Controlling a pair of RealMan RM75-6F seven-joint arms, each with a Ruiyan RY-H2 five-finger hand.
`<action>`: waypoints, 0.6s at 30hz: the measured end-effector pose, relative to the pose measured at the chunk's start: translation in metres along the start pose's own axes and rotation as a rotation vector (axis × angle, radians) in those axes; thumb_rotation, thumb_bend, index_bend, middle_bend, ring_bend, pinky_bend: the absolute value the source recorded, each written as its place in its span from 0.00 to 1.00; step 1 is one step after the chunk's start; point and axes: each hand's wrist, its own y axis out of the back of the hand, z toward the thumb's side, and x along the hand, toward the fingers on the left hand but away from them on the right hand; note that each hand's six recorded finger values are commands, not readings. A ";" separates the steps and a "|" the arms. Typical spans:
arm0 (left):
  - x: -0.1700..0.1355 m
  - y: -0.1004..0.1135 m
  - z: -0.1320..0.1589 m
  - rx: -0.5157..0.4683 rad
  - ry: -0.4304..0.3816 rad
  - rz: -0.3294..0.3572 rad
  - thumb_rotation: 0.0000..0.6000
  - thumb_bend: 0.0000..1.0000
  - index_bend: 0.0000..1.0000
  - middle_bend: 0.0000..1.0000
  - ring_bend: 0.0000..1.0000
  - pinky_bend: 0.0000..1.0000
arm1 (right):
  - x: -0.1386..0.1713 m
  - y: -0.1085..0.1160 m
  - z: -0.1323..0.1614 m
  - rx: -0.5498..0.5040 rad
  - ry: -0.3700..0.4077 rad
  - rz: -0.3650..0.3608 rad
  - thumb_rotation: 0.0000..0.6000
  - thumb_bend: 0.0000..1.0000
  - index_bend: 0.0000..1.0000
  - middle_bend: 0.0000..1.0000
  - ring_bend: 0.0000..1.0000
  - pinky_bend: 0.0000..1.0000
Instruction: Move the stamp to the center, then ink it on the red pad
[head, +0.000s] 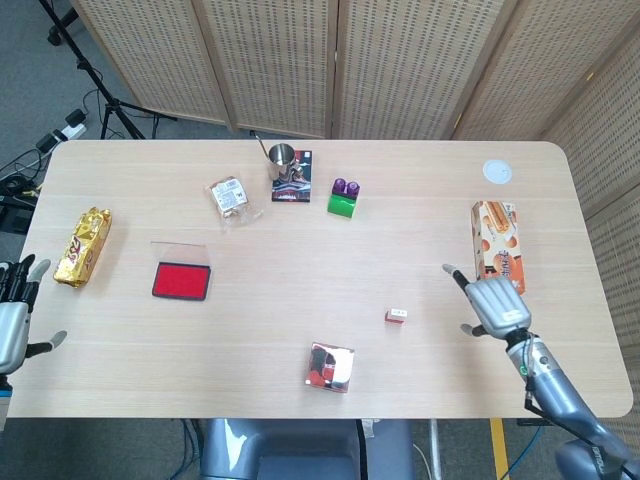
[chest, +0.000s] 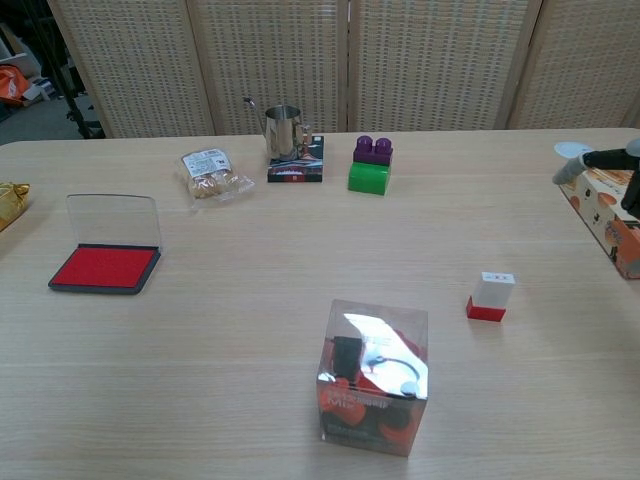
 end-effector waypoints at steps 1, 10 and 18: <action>0.001 0.000 0.000 0.000 0.002 -0.003 1.00 0.00 0.00 0.00 0.00 0.00 | -0.002 -0.001 0.003 -0.001 0.000 0.004 1.00 0.00 0.24 0.86 0.92 1.00; 0.003 -0.001 -0.001 -0.003 0.002 -0.010 1.00 0.00 0.00 0.00 0.00 0.00 | -0.018 -0.014 0.028 -0.062 -0.018 0.049 1.00 0.01 0.35 0.87 0.93 1.00; 0.002 0.002 -0.001 -0.012 -0.002 -0.007 1.00 0.00 0.00 0.00 0.00 0.00 | -0.026 -0.026 0.052 -0.064 -0.028 0.030 1.00 0.10 0.39 0.88 0.93 1.00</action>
